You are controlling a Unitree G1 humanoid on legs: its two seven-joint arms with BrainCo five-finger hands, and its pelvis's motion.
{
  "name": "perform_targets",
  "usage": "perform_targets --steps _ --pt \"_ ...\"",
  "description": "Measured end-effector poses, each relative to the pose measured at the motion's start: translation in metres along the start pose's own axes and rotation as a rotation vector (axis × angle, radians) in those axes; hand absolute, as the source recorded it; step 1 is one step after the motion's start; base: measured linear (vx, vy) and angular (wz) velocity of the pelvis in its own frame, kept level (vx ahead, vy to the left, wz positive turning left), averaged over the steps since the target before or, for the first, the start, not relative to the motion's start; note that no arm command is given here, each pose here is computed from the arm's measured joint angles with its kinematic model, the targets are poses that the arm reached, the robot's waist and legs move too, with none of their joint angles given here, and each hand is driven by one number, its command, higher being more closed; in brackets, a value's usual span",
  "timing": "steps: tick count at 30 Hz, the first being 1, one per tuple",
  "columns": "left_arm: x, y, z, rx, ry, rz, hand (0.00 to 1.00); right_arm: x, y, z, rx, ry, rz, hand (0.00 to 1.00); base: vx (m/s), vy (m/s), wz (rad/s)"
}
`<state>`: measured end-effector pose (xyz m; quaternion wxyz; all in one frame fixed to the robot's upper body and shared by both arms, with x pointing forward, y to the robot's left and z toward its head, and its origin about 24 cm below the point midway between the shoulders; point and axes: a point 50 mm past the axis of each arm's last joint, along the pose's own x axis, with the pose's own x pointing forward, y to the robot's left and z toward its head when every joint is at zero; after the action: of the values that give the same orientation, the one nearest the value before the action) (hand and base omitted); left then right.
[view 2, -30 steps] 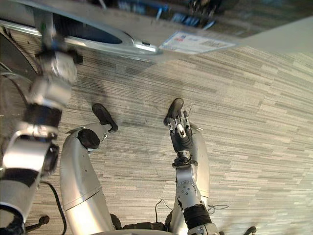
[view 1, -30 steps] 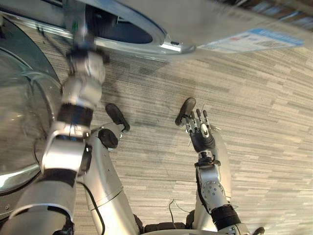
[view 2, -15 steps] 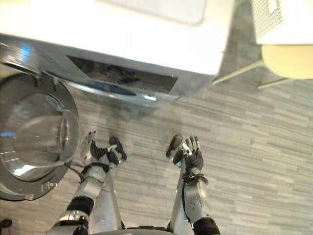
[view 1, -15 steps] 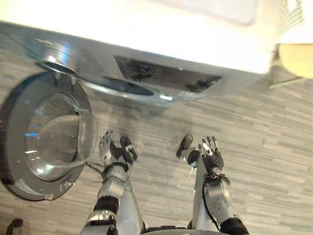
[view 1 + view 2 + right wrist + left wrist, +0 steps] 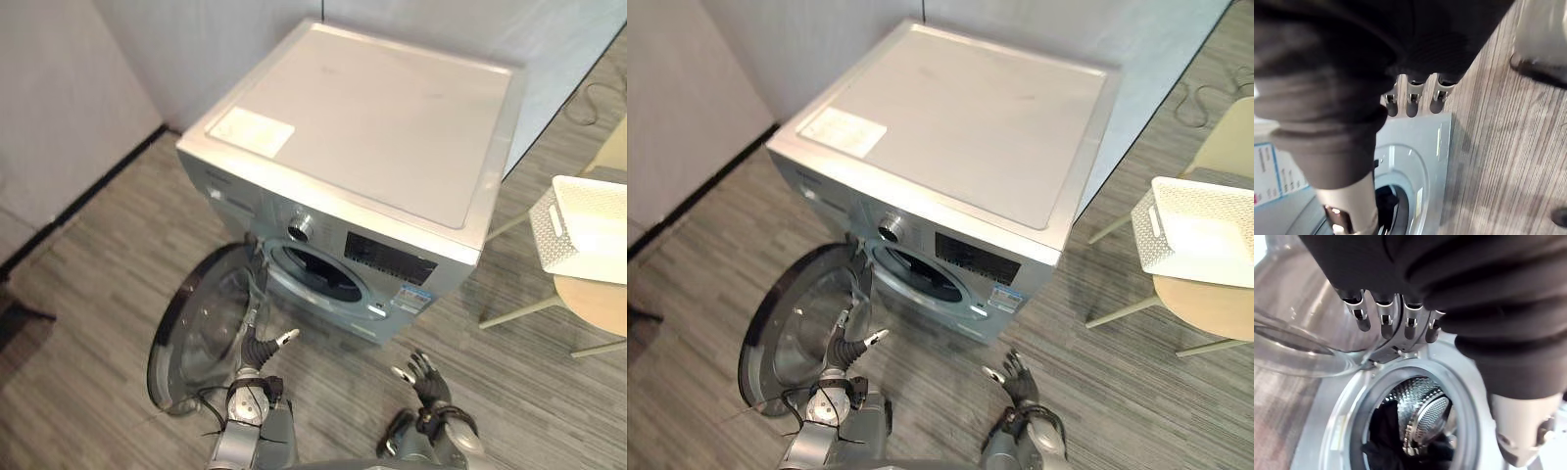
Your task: Pick up the laundry basket with both hands and put the clothes into the washing machine.
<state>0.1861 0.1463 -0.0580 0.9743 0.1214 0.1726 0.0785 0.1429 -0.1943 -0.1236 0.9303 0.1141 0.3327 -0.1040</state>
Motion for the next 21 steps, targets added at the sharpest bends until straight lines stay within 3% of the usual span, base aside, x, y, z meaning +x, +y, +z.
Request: perform_targets --steps 10,15,21 --pt "-0.009 0.004 -0.025 -0.008 0.105 -0.123 0.00 -0.003 -0.027 -0.022 -0.085 0.160 -0.106 0.00 -0.17 0.450 -0.42" --pt "-0.021 0.007 -0.034 -0.059 0.150 -0.107 0.00 -0.009 -0.002 -0.042 -0.067 0.217 -0.054 0.00 -0.26 0.103 -0.26" --pt "-0.021 0.005 -0.023 -0.204 0.135 -0.046 0.00 0.017 0.018 -0.012 -0.301 0.184 0.081 0.00 -0.36 0.009 -0.21"
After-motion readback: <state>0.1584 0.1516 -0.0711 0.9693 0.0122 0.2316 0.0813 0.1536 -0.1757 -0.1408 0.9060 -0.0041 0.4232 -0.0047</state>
